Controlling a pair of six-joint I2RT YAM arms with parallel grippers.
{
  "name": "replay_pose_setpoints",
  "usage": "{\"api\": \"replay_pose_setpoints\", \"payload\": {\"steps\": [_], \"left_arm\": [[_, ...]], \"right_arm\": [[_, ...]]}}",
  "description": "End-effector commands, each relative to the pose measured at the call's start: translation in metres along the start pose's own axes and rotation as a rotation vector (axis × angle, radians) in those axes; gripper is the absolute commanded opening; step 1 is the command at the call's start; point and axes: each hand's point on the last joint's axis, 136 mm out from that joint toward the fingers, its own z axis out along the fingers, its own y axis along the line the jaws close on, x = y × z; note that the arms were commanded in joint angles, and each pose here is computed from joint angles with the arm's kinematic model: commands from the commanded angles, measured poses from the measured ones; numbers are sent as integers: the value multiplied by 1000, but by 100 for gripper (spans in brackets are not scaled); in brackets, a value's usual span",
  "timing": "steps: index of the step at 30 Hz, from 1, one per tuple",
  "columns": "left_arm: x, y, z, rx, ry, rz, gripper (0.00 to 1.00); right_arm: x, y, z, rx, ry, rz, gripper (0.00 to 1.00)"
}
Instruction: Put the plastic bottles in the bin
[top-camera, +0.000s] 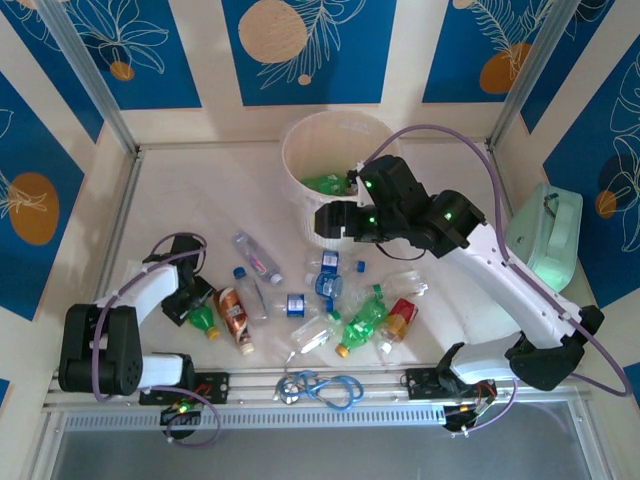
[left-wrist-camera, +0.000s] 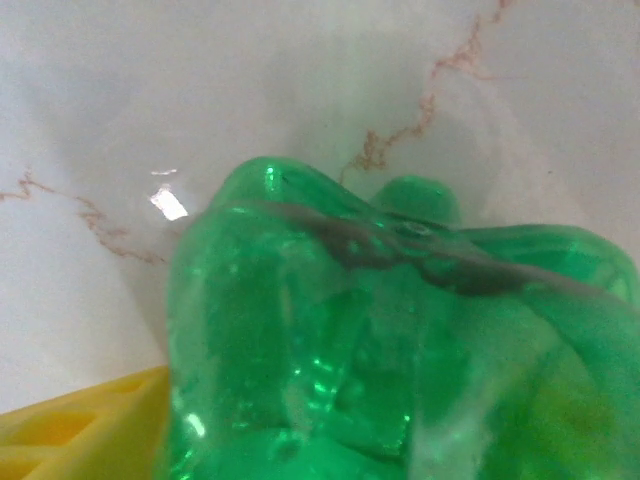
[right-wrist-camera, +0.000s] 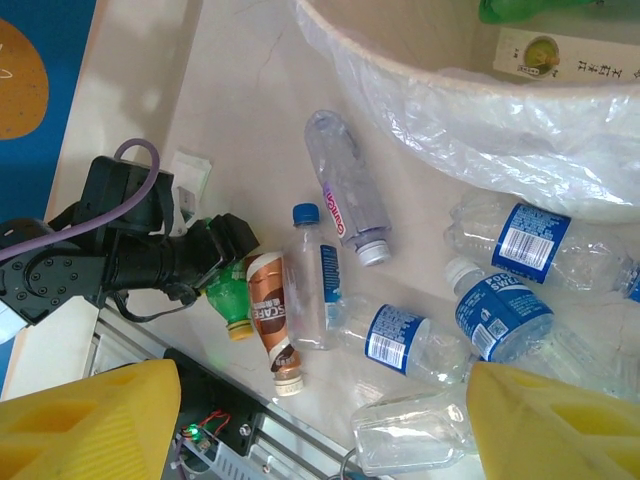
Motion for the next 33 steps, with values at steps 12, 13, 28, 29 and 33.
{"api": "replay_pose_setpoints", "payload": {"steps": [12,13,28,29,33], "left_arm": [[-7,-1,-22,46,-46,52,59],[-9,-5,-27,72,-54,58,59],[-38,-112,-215,766,-175,94,55],[-35,-129,-236,871,-150,106,55],[-21,-181,-311,1215,-94,156,57]], "right_arm": [[-1,-2,-27,-31,-63,33,74],[-1,-2,-29,-34,-66,30,74],[7,57,-11,-228,-7,-37,74],[10,63,-7,-235,6,-51,74],[20,90,6,-294,64,-68,73]]}}
